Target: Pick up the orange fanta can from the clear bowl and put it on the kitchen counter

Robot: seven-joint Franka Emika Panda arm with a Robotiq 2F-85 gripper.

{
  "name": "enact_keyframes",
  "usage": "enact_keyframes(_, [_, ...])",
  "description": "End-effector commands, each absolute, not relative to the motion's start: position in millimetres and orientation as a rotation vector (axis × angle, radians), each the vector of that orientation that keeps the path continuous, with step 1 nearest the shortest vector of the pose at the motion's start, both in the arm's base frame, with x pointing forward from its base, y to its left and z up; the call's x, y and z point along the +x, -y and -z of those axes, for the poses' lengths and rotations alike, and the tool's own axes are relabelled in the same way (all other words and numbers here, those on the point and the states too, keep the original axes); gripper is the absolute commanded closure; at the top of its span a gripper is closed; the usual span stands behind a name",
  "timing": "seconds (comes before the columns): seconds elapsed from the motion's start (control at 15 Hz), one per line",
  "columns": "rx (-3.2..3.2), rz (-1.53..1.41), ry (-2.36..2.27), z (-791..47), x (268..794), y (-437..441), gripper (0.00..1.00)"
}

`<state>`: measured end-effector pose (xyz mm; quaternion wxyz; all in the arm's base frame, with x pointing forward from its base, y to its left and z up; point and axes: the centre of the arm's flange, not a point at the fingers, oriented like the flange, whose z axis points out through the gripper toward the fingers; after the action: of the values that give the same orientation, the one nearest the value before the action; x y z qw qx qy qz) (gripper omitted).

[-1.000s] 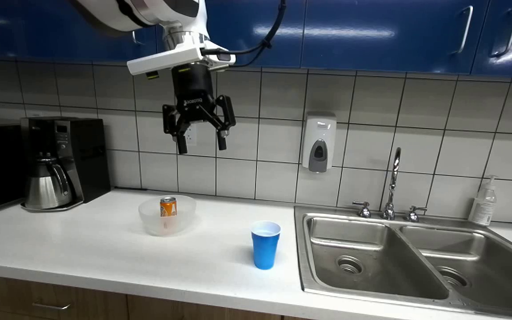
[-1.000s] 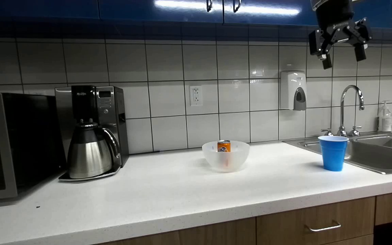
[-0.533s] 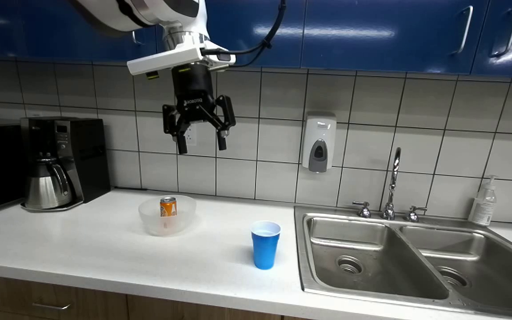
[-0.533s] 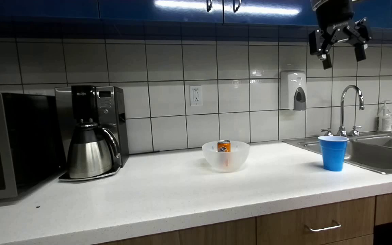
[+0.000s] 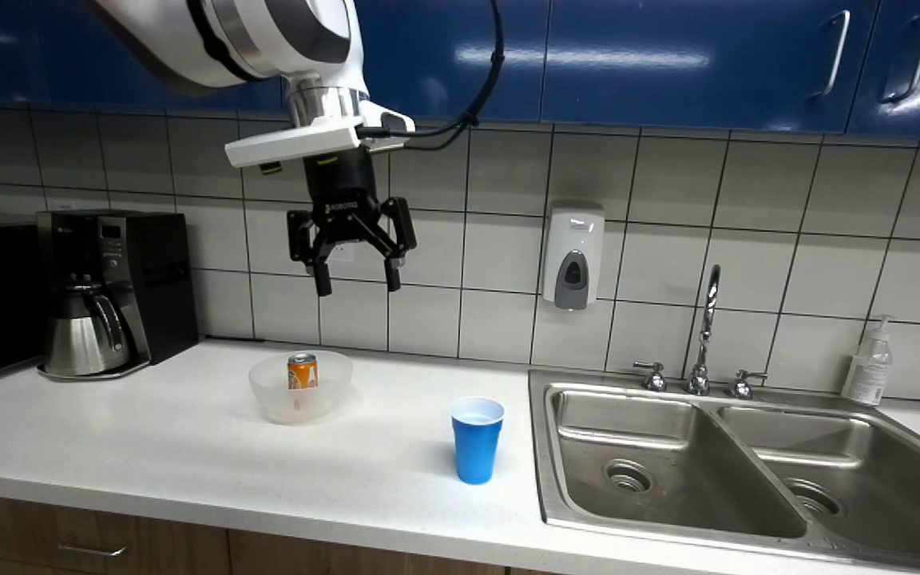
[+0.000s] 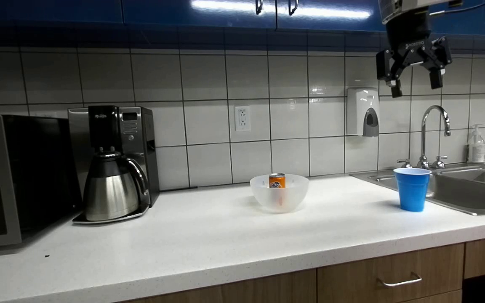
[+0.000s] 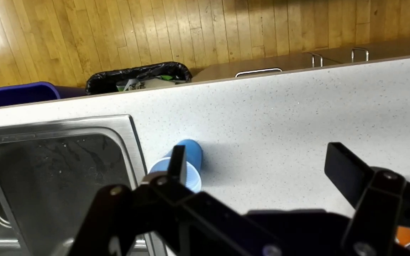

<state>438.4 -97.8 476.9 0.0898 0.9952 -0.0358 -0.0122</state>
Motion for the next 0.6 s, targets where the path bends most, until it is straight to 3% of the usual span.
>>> enact_keyframes(0.0, [2.996, -0.046, 0.088, -458, 434, 96, 0.0])
enact_keyframes(0.53, [3.071, -0.177, 0.144, -412, 453, 87, 0.0])
